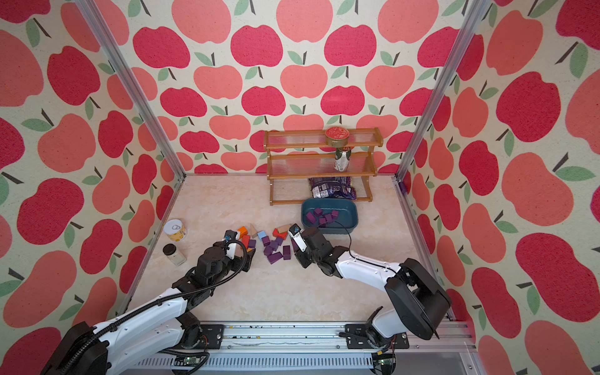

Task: Pick purple bricks into the storage bin
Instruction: Pick up the building block from the center of the board, then place the building block in the storage box.

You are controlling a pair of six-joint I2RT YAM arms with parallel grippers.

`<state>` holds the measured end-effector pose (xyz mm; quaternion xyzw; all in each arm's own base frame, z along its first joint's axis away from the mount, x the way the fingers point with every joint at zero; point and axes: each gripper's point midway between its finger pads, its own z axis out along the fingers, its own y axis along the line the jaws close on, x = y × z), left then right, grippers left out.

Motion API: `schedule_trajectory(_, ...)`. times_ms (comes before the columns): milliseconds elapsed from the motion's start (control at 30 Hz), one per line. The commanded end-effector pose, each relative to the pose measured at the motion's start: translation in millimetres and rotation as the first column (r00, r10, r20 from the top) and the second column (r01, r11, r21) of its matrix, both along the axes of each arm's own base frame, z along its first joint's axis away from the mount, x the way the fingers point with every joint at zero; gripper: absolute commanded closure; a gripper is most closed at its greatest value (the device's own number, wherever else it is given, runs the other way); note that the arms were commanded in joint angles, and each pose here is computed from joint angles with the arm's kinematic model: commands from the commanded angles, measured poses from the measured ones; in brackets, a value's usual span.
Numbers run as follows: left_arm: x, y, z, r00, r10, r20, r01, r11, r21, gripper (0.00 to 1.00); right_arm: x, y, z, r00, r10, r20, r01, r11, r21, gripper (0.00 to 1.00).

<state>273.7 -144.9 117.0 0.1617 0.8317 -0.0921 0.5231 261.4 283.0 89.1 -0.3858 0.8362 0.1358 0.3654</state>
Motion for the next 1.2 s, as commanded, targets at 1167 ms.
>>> schedule_trajectory(1167, 7.6, -7.0, 10.5, 1.000, -0.005, -0.012, 0.005, 1.000, -0.022, 0.01, 208.4, -87.0, 33.7, 0.874, -0.485, 0.024, 0.486, 0.874, -0.019, 0.50)
